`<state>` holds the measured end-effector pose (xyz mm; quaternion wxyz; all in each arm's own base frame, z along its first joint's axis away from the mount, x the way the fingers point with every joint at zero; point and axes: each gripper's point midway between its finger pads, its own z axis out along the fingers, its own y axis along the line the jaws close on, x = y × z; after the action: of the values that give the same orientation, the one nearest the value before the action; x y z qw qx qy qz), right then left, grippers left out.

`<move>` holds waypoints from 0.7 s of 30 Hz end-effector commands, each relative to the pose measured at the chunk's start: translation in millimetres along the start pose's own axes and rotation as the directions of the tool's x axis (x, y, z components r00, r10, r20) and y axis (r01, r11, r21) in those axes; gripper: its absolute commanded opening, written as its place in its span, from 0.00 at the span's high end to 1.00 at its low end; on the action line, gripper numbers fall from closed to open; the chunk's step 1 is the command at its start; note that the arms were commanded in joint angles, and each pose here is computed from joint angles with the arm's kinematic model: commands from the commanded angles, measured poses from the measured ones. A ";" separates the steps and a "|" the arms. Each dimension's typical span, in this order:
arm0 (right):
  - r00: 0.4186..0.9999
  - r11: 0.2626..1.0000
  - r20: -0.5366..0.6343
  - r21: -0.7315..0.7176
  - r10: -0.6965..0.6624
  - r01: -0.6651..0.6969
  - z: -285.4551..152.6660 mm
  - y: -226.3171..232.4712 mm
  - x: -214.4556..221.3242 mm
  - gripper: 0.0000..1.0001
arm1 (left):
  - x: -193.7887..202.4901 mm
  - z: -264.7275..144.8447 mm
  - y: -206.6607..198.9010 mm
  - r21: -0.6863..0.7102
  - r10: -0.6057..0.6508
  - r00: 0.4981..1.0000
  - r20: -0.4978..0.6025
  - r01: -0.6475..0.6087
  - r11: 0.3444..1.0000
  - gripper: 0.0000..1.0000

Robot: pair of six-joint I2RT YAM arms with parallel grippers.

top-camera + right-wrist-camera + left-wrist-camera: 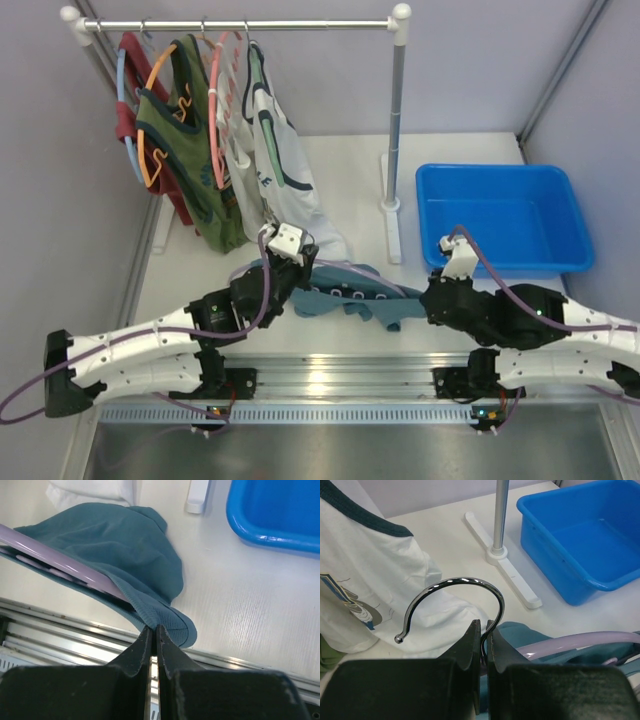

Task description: Place the tank top on the hanger

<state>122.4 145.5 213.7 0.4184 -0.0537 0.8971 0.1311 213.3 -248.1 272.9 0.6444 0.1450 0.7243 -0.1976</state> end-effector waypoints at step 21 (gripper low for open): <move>0.985 0.974 0.128 -0.180 -0.119 0.141 -31.4 93.5 -122.8 1.00 | -69.0 8.1 -53.3 0.133 -0.084 0.988 0.133 0.066 0.989 1.00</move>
<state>155.6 215.7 318.8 0.4539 -0.1335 0.8667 0.1582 203.3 -290.9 287.8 0.6336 0.1937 0.7116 -0.2339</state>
